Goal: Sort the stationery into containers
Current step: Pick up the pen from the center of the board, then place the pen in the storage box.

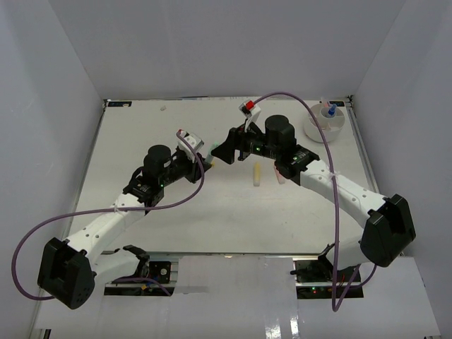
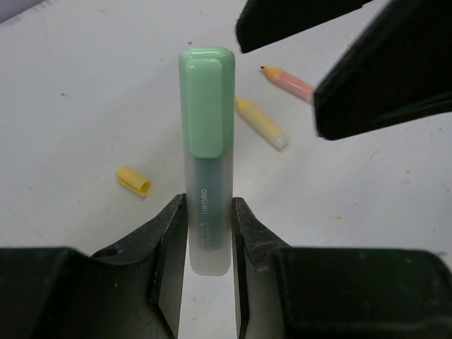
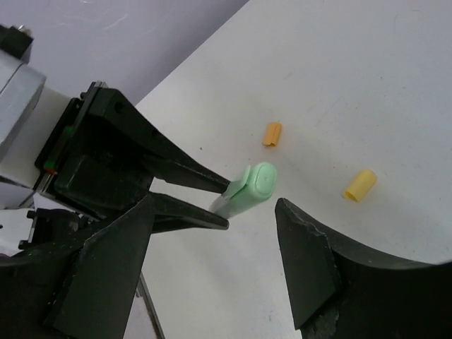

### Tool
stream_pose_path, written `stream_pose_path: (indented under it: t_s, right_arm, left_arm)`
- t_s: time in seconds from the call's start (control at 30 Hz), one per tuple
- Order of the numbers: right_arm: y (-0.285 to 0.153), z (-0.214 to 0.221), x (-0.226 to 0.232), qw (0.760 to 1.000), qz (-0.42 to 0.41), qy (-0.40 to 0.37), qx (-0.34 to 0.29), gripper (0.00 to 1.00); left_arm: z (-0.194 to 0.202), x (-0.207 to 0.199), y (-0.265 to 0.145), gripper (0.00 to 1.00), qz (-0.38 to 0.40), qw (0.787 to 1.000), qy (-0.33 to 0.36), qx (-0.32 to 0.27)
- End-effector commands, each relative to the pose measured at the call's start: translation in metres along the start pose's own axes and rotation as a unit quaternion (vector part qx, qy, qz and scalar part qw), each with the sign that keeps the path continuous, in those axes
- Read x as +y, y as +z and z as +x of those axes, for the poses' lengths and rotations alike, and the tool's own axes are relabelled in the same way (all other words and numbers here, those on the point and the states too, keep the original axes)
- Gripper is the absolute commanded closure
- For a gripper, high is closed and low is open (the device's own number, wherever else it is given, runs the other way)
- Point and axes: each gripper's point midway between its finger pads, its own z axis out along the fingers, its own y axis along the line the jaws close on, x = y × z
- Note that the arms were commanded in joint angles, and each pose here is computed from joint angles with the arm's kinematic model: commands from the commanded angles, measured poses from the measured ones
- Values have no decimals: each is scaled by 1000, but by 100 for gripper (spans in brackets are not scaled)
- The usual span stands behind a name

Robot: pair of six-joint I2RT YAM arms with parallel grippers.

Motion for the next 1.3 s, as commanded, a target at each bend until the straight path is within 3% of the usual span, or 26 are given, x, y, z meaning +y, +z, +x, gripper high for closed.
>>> stream_pose_path:
  t_s: [0.0,0.33,0.43,0.57,0.63,0.8,0.83,0.9,0.93,0.97,1.0,1.07,1.1,1.27]
  right_arm:
    - [11,-25,3,999,-5,21,-29,24]
    - [26,-21,0,999,-12,48,-21,30]
    - [26,-19,6,998,-31,50,-19,43]
    - [26,-17,8,998,-39,50,-18,71]
    - [25,-16,8,998,-40,49,-20,77]
    - [19,-20,-1,999,-14,36,-34,88]
    - [16,-22,-10,999,0,34,-39,89]
    - [2,-26,-35,997,48,29,-48,90]
    - [-4,-27,-47,996,68,27,-50,90]
    - [-15,-24,-58,995,92,21,-42,90]
    - [-31,-31,-87,988,142,22,-52,90]
    - [-59,-38,-116,978,200,17,-59,90]
    - [-86,-40,-150,962,266,14,-62,90]
    - [-188,-63,-223,894,436,6,-100,91]
  left_arm:
    - [-39,-10,-3,100,33,996,56,-61]
    - [-48,-15,-8,100,41,993,69,-91]
    - [-44,-17,-7,100,46,993,65,-87]
    - [-36,-19,-5,99,52,994,57,-81]
    - [-33,-20,-5,94,55,994,55,-77]
    - [-28,-20,-4,68,55,995,45,-71]
    - [-27,-18,-3,54,49,996,38,-68]
    - [-25,-17,-1,39,45,997,23,-65]
    - [-24,-16,0,15,41,997,10,-64]
    - [-21,-14,3,6,35,998,-11,-58]
    - [-21,-13,5,2,32,998,-22,-55]
    - [-8,-5,12,2,10,998,-58,-25]
    - [-4,0,15,2,-2,997,-70,-13]
    - [5,33,22,2,-75,987,-136,30]
